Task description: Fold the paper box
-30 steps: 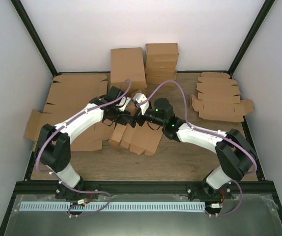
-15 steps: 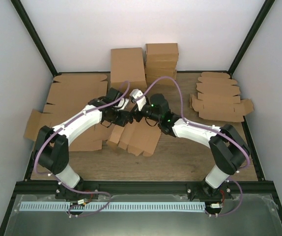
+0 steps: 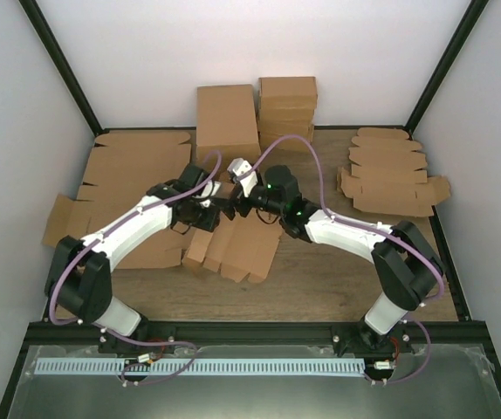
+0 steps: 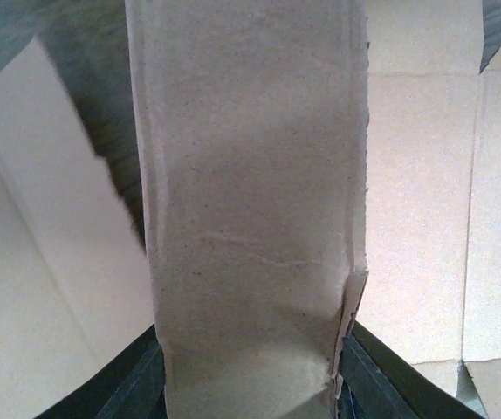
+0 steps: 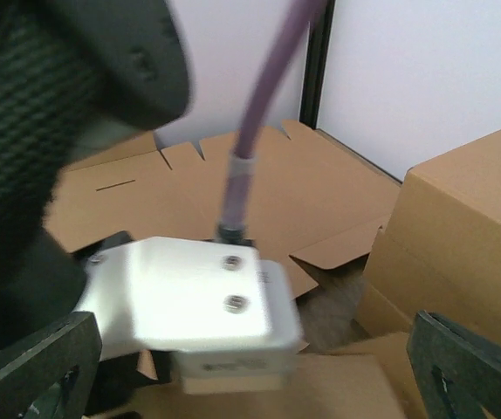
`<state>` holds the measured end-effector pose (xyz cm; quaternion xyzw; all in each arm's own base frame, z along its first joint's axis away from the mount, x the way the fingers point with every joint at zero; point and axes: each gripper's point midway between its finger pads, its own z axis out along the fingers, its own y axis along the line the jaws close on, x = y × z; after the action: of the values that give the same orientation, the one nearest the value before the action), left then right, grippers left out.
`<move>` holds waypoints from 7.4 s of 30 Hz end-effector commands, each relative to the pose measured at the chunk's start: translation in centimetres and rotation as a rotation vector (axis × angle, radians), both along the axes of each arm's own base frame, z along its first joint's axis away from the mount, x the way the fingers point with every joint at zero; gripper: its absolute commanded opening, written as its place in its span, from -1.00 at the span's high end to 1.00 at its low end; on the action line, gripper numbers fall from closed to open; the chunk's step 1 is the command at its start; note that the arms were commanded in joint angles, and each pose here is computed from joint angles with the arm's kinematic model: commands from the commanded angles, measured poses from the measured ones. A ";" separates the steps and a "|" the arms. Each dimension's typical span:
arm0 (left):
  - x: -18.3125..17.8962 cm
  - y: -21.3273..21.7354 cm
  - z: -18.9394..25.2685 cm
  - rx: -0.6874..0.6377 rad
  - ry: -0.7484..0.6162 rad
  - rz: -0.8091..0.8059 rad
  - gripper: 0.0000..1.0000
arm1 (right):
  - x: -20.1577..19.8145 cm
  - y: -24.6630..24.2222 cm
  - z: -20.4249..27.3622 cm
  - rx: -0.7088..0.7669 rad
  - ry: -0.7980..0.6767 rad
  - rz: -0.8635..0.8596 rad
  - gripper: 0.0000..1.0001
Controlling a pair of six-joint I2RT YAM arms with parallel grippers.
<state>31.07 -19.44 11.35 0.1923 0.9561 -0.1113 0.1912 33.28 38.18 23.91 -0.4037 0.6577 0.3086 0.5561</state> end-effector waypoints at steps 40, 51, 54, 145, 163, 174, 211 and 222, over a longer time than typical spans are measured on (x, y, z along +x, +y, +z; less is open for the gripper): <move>-4.2 -0.7 0.9 -0.095 0.052 -0.069 0.08 | -1.7 -10.6 -1.0 0.104 0.223 -0.183 -1.00; -6.0 -2.7 1.7 -0.012 0.098 -0.137 0.08 | 1.1 -13.5 -4.2 -0.004 0.147 -0.197 -0.70; -6.0 -2.3 1.7 0.059 0.095 -0.140 0.08 | 2.0 -12.9 -5.4 -0.065 0.143 -0.155 -0.56; -7.0 -4.8 -1.8 0.295 0.012 -0.270 0.09 | -8.0 -7.2 -16.1 -0.174 0.565 -0.062 0.50; -7.0 -5.3 -2.8 0.279 0.018 -0.277 0.09 | -7.6 -8.4 -14.8 -0.024 0.656 0.012 0.11; -6.9 -5.5 -3.3 0.279 0.022 -0.277 0.09 | -7.7 -9.1 -14.4 0.011 0.682 0.035 -0.11; -6.9 -5.9 -3.4 0.261 0.022 -0.284 0.09 | -1.1 -15.8 -14.0 -0.055 0.581 -0.158 -0.03; -7.6 -6.6 -2.3 0.213 0.051 -0.305 0.09 | -0.9 -11.1 -16.2 -0.204 0.470 -0.085 -0.05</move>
<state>24.22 -25.04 8.36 0.3393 0.9307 -0.0144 0.1360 31.32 26.14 8.13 -0.3164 0.8224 0.3319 0.3369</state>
